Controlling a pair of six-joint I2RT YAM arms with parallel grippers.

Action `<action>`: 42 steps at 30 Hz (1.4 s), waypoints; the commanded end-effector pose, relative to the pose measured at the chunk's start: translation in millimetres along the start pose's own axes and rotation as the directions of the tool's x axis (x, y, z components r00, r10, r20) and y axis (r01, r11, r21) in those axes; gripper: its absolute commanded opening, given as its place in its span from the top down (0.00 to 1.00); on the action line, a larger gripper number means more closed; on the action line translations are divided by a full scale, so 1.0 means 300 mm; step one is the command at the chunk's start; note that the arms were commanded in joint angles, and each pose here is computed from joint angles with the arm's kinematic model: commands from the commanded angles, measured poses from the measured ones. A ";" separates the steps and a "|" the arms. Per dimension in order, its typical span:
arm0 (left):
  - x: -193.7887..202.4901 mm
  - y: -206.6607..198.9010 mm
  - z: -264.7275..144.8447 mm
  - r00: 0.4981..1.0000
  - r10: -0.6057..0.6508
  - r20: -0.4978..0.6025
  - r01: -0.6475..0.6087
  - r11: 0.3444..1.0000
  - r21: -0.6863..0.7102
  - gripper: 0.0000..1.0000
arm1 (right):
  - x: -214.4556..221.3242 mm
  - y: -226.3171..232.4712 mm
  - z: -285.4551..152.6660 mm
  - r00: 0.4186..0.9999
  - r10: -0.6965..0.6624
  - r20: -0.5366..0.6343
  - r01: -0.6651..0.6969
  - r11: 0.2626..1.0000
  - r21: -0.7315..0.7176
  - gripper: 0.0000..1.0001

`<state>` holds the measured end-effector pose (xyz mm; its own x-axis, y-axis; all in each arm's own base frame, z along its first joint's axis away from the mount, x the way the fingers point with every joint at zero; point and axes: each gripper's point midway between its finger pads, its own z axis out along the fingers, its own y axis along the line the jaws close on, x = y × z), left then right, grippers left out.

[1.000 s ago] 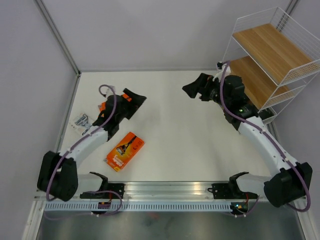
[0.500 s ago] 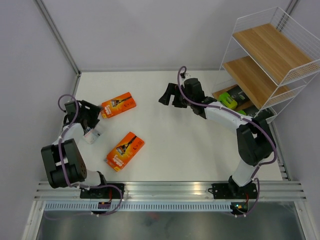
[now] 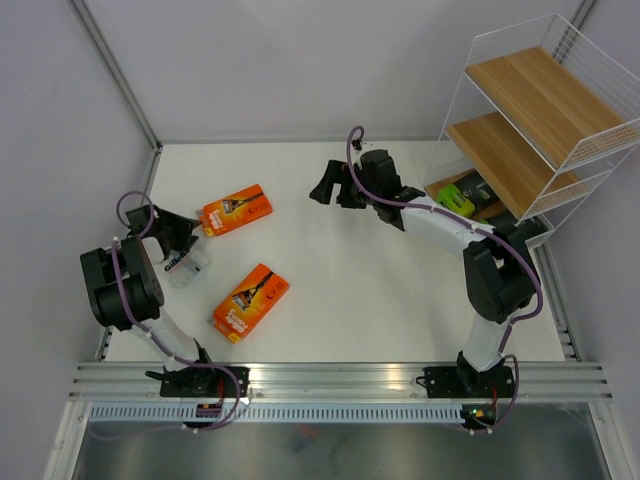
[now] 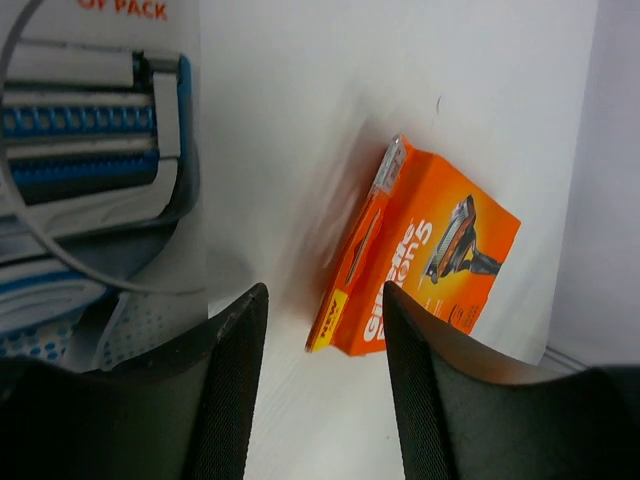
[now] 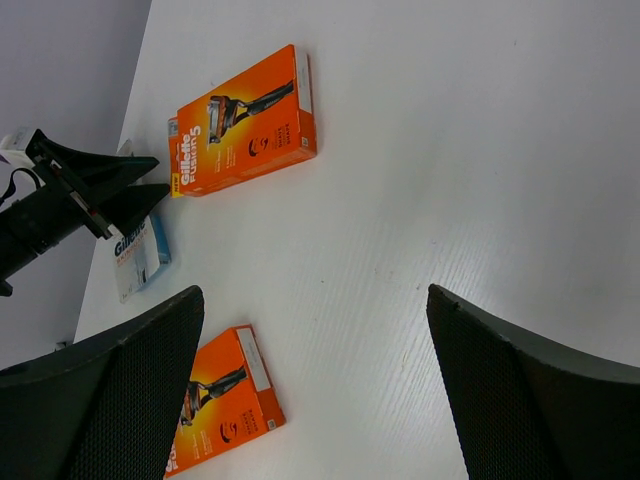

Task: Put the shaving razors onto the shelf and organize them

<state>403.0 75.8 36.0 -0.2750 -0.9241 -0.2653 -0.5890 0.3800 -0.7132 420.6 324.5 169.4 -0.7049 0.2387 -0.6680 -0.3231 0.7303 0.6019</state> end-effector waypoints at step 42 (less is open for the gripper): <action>0.040 -0.204 0.230 0.978 0.138 -0.158 -0.095 0.963 0.254 0.98 | -0.146 -0.007 -0.094 0.991 -0.105 0.082 0.092 0.984 0.153 0.02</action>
<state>481.4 48.6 33.5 -0.4113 -0.8799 -0.2378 -0.3995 0.4085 -0.8207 431.9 295.9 174.4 -0.6680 0.1928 -0.7188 -0.2578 0.8461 0.4665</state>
